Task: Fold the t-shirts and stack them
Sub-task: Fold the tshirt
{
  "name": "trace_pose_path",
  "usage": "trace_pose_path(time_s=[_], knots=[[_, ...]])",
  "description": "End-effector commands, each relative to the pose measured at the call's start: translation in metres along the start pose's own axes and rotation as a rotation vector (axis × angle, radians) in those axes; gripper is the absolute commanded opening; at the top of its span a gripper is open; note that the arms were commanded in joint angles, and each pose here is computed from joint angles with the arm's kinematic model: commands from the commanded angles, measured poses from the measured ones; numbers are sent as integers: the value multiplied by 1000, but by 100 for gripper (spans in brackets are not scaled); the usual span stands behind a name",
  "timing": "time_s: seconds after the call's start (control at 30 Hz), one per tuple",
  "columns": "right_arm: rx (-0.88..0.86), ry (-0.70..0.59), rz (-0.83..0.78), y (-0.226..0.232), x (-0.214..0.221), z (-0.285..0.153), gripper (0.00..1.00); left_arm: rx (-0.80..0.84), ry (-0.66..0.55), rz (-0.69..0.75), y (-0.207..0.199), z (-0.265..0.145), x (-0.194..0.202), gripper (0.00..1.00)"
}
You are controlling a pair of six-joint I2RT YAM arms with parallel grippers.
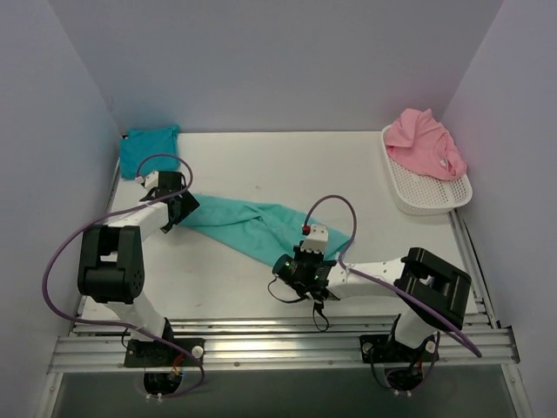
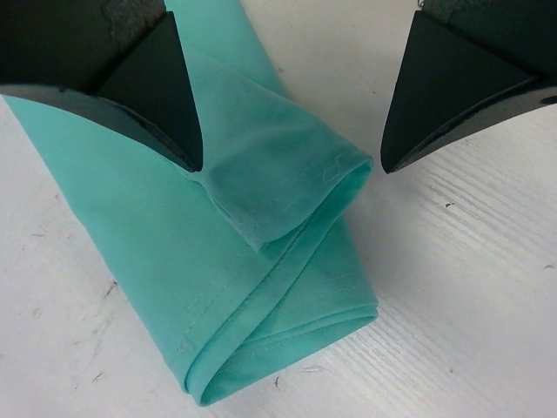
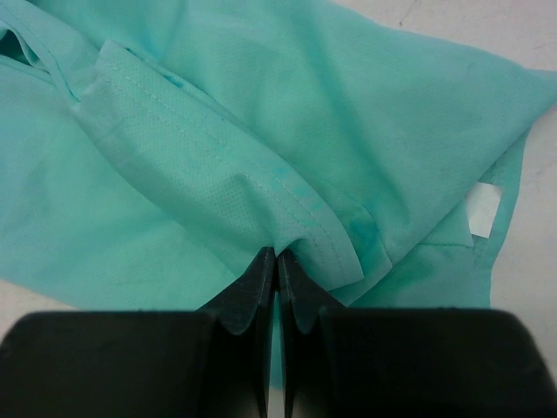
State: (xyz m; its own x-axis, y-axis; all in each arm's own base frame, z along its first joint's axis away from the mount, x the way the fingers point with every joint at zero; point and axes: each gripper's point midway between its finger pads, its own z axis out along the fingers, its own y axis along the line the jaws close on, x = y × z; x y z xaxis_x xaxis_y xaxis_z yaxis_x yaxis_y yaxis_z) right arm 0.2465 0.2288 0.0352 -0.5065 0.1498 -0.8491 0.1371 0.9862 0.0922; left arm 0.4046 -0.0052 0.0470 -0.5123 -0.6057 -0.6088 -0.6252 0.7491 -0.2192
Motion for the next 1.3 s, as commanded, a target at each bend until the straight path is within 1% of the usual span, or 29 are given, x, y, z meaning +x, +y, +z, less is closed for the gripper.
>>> trace_pose_path(time_s=[0.0, 0.13, 0.27, 0.43, 0.67, 0.8, 0.87, 0.97, 1.1, 1.17, 1.27], knots=[[9, -36, 25, -7, -15, -3, 0, 7, -14, -26, -10, 6, -13, 92], [13, -36, 22, -10, -16, -3, 0, 20, 4, -43, -14, 15, -16, 91], [21, -33, 18, -13, -16, -1, 0, 66, 9, -55, -28, 15, -26, 91], [32, -27, 20, -18, -14, 3, 0, 134, -1, -59, -42, -10, -44, 90], [36, -14, 21, -21, -13, 12, 0, 174, -34, -69, -44, -39, -62, 91], [39, -9, 20, -21, -13, 15, 0, 215, -77, -87, -47, -60, -76, 91], [42, -7, 22, -22, -12, 17, 0, 222, -92, -89, -47, -64, -80, 91], [35, -1, 23, -21, -12, 19, 0, 219, -85, -87, -50, -58, -80, 91], [32, 1, 27, -20, -11, 21, 0, 204, -27, -77, -54, -31, -64, 89], [34, 4, 26, -21, -11, 21, 0, 206, -25, -84, -56, -24, -63, 88], [38, 4, 27, -24, -10, 21, 0, 200, 2, -83, -54, -10, -50, 87]])
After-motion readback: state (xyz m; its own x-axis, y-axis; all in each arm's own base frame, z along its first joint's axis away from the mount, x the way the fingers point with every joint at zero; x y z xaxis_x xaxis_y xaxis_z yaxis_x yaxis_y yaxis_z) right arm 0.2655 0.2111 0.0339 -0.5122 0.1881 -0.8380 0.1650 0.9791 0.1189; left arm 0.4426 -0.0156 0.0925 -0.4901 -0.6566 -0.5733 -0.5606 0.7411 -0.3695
